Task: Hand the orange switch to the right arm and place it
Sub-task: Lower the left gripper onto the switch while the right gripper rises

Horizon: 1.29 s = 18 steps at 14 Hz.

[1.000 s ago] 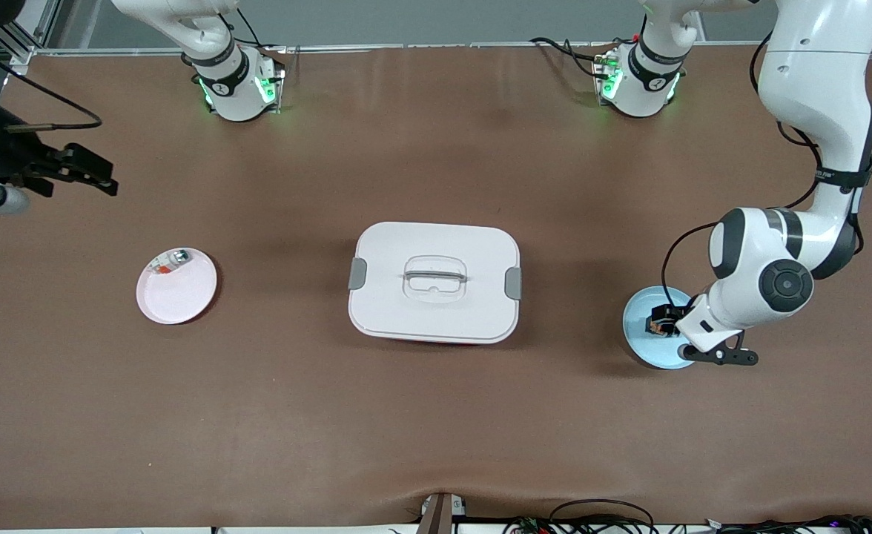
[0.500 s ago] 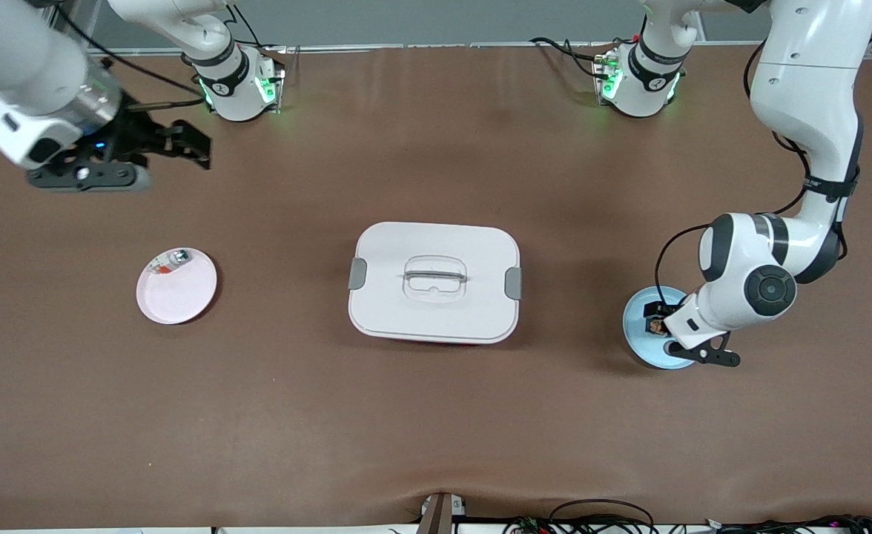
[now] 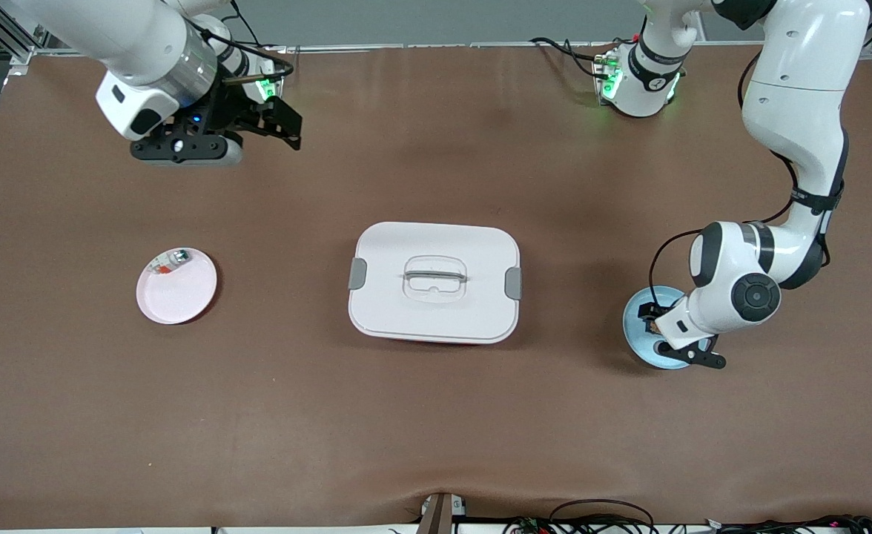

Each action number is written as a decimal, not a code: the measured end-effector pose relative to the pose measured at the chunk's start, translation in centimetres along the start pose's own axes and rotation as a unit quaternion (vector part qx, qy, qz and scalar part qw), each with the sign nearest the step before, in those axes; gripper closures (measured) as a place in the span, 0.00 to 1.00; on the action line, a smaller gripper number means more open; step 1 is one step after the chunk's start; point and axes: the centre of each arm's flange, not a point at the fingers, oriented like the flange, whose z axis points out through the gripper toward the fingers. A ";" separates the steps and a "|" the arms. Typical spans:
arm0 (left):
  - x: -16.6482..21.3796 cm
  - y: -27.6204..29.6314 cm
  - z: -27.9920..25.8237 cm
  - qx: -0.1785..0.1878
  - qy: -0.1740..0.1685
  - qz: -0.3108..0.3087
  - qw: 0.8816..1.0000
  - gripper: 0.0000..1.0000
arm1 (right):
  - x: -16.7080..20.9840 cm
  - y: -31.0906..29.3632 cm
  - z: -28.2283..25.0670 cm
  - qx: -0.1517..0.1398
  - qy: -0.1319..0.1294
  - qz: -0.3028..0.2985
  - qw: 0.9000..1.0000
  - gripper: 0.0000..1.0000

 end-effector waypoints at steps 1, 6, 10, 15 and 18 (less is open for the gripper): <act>0.0 -0.2 0.2 0.000 0.002 0.005 1.000 0.10 | 0.1 -0.4 0.3 0.019 -0.002 0.002 1.000 0.00; 0.0 -0.8 0.5 0.000 0.005 0.020 1.000 0.27 | 1.4 -1.1 2.8 0.089 -0.013 0.025 0.996 0.00; 0.1 -0.8 0.4 0.001 0.009 0.019 1.000 0.27 | 1.9 -2.0 4.7 0.140 -0.018 0.041 0.989 0.00; 0.8 -1.0 -2.3 0.000 0.027 0.013 1.000 0.27 | 1.6 -5.0 5.9 0.205 0.002 0.030 0.978 0.00; 0.7 -1.0 -6.5 -0.033 0.020 -0.014 0.999 0.27 | 2.2 -4.7 6.7 0.236 -0.011 0.015 0.971 0.00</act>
